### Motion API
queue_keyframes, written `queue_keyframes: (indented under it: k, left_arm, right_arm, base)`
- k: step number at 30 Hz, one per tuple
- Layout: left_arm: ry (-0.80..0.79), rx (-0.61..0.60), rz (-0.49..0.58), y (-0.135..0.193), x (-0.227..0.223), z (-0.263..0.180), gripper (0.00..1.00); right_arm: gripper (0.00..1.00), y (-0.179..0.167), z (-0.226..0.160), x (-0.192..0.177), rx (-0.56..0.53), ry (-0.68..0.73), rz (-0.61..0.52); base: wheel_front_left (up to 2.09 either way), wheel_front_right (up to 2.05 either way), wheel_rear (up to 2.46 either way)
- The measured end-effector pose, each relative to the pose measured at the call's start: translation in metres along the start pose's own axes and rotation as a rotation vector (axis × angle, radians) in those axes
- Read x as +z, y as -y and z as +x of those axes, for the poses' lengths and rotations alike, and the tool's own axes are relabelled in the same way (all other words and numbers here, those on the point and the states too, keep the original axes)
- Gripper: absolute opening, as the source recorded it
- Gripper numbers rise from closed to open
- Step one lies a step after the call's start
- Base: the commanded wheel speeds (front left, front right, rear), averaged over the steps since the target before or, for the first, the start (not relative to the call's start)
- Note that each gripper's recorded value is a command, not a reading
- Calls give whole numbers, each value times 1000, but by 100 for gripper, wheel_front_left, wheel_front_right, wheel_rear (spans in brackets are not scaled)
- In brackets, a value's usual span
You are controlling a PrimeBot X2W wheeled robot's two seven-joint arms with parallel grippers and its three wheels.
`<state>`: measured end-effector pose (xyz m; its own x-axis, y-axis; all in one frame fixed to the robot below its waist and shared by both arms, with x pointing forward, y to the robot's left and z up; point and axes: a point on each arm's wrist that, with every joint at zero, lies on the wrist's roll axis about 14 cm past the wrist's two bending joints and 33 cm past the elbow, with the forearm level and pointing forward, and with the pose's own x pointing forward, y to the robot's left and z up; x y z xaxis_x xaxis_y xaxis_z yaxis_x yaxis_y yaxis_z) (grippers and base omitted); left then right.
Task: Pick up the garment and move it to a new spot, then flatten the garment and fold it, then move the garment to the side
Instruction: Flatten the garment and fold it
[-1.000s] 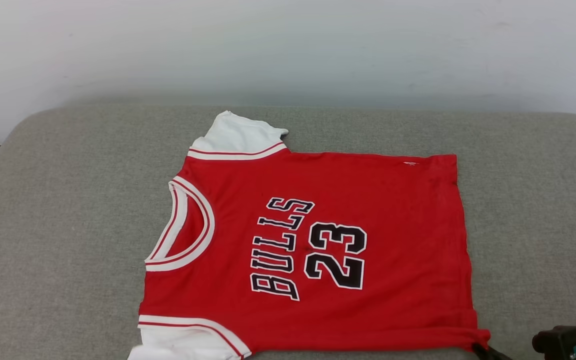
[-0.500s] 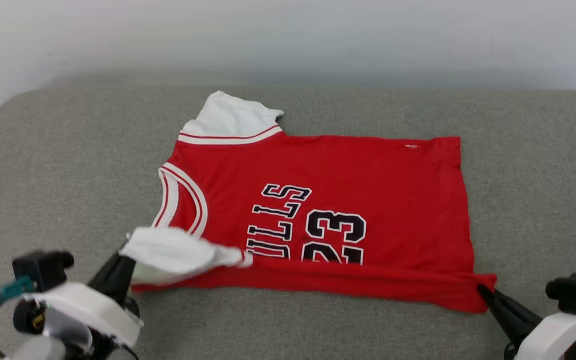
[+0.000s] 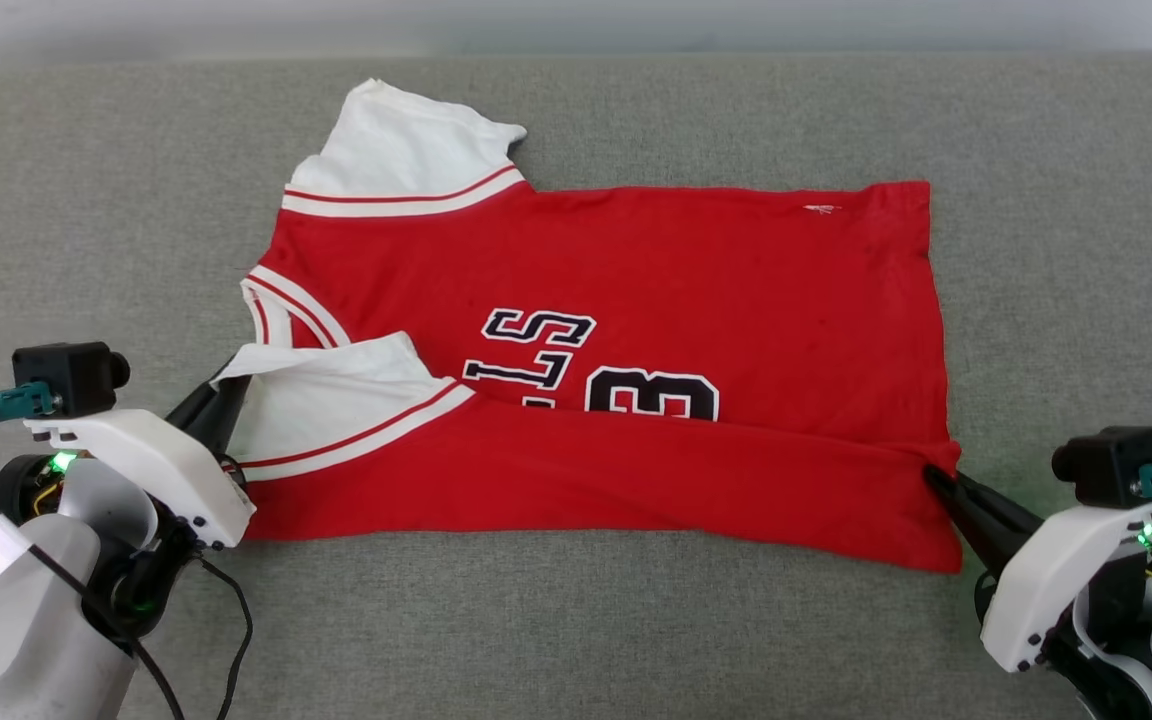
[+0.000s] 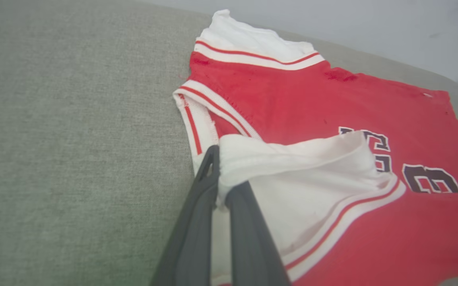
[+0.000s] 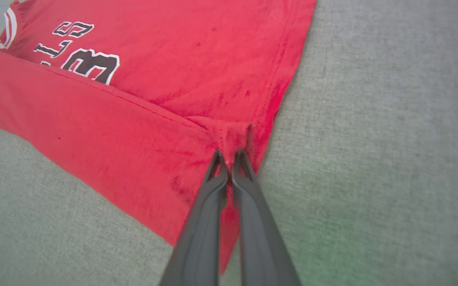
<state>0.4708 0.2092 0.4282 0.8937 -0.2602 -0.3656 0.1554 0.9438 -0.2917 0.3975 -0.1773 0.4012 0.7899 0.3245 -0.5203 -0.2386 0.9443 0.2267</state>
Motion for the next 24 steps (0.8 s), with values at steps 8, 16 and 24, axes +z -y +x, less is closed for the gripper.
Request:
queue_keyframes:
  k: [8, 16, 24]
  left_arm:
    - [-125, 74, -40, -23, -46, 10, 0]
    - [-108, 73, -47, -20, -45, 8, 100]
    - [-59, 36, 19, -14, -11, -12, 100]
  right_arm:
    - [0, 10, 14, -16, -24, -70, -14]
    - [60, 3, 16, -8, -11, -31, 4]
    - [100, -9, -5, 21, 7, 92, 1]
  base:
    - [0, 0, 0]
    - [0, 0, 0]
    - [0, 0, 0]
